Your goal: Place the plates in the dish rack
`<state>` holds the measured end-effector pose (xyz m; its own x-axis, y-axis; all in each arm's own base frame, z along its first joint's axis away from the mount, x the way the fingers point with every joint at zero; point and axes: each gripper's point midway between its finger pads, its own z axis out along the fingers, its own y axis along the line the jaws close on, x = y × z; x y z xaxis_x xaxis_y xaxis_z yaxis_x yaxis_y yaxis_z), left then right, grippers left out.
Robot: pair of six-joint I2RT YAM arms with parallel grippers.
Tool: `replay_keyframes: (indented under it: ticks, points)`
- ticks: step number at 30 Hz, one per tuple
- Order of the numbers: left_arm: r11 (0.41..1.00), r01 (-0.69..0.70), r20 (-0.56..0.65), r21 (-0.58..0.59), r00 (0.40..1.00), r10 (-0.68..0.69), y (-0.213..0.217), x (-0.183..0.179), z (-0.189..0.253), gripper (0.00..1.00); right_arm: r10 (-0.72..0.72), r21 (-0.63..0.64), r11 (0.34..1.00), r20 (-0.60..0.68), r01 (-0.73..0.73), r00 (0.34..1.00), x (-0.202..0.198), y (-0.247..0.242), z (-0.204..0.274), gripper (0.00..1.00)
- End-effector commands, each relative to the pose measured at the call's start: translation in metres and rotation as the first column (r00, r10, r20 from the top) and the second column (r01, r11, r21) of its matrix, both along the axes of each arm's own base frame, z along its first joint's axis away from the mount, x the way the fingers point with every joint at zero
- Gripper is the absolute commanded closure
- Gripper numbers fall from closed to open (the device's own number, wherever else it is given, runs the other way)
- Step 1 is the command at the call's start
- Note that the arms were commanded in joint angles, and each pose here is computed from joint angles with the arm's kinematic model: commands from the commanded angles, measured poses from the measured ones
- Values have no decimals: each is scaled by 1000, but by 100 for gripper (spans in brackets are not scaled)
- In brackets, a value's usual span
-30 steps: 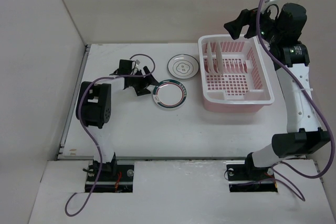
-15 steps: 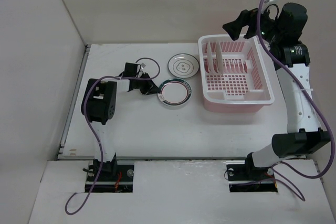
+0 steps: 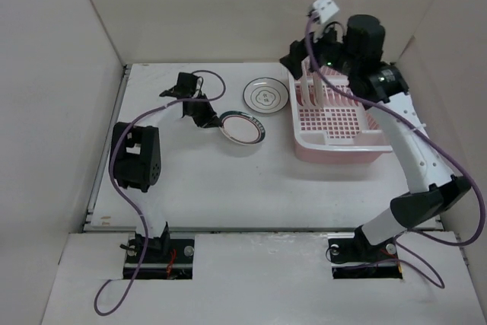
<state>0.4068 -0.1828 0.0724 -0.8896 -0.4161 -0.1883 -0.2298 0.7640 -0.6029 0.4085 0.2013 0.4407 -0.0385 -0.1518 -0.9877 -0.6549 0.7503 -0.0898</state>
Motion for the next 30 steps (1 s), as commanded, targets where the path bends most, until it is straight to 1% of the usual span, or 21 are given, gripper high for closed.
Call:
replay_keyframes:
  ticks: [1, 2, 3, 4, 5, 6, 7, 8, 10, 11, 12, 13, 14, 15, 16, 20, 23, 25, 26, 28, 30]
  points:
    - [977, -56, -46, 208, 997, 67, 40, -24, 51, 100, -51, -265, 961, 94, 75, 994, 1, 20, -27, 0]
    - [973, -66, -29, 219, 997, 75, 43, -22, 65, 100, -36, -317, 946, 102, 67, 994, 1, 29, -38, 0]
    - [972, -102, -45, 214, 992, 114, 51, -25, 70, 100, -7, -402, 914, 104, 49, 995, 1, 35, -57, 0]
    - [982, -107, -55, 159, 992, 117, 49, -29, 79, 100, 13, -442, 896, 105, 35, 994, 0, 43, -67, 0]
    - [983, -150, -52, 105, 986, 156, 50, -33, 95, 100, 65, -471, 882, 97, -12, 993, -11, 58, -75, 0]
    - [978, -195, -73, 73, 977, 200, 60, -35, 97, 100, 90, -501, 865, 77, -40, 993, -14, 65, -88, 0]
    - [974, -227, -83, 12, 970, 227, 57, -39, 111, 100, 151, -510, 854, 60, -100, 987, -21, 80, -97, 0]
    - [973, -231, -70, -8, 971, 230, 60, -40, 119, 100, 183, -517, 846, 50, -131, 982, -24, 88, -102, 0]
    - [953, -297, -91, -60, 952, 291, 62, -42, 132, 100, 224, -525, 832, 20, -181, 974, -33, 102, -114, 1]
    - [949, -301, -90, -99, 952, 292, 57, -43, 142, 100, 241, -531, 823, 7, -201, 971, -36, 110, -121, 1]
    - [942, -309, -71, -129, 951, 302, 55, -45, 155, 100, 282, -537, 811, 11, -232, 959, -48, 124, -121, 1]
    - [928, -337, -89, -157, 941, 327, 53, -46, 162, 100, 292, -547, 801, 0, -245, 956, -51, 133, -130, 1]
    - [922, -344, -96, -176, 939, 331, 51, -48, 167, 100, 308, -552, 791, -12, -263, 951, -55, 140, -137, 3]
    - [917, -348, -101, -193, 937, 335, 49, -50, 172, 100, 352, -545, 781, -17, -304, 936, -67, 153, -137, 3]
    - [910, -354, -87, -215, 935, 343, 50, -46, 183, 100, 374, -545, 772, -29, -328, 927, -72, 161, -145, 4]
    - [896, -363, -95, -257, 932, 350, 47, -50, 200, 100, 411, -535, 777, 30, -333, 911, -88, 189, -139, 4]
    - [892, -359, -86, -274, 933, 349, 45, -50, 206, 100, 423, -541, 767, 18, -347, 906, -88, 198, -146, 4]
    - [889, -351, -86, -293, 936, 341, 43, -54, 212, 100, 402, -549, 770, 24, -324, 915, -82, 199, -147, 6]
    - [889, -343, -79, -303, 939, 335, 42, -55, 213, 100, 386, -561, 767, 16, -311, 922, -78, 199, -153, 7]
    - [886, -336, -82, -320, 941, 328, 39, -57, 216, 100, 366, -563, 779, 50, -276, 929, -69, 201, -151, 12]
    - [885, -330, -65, -327, 943, 327, 39, -58, 220, 100, 324, -575, 786, 68, -228, 944, -60, 198, -154, 19]
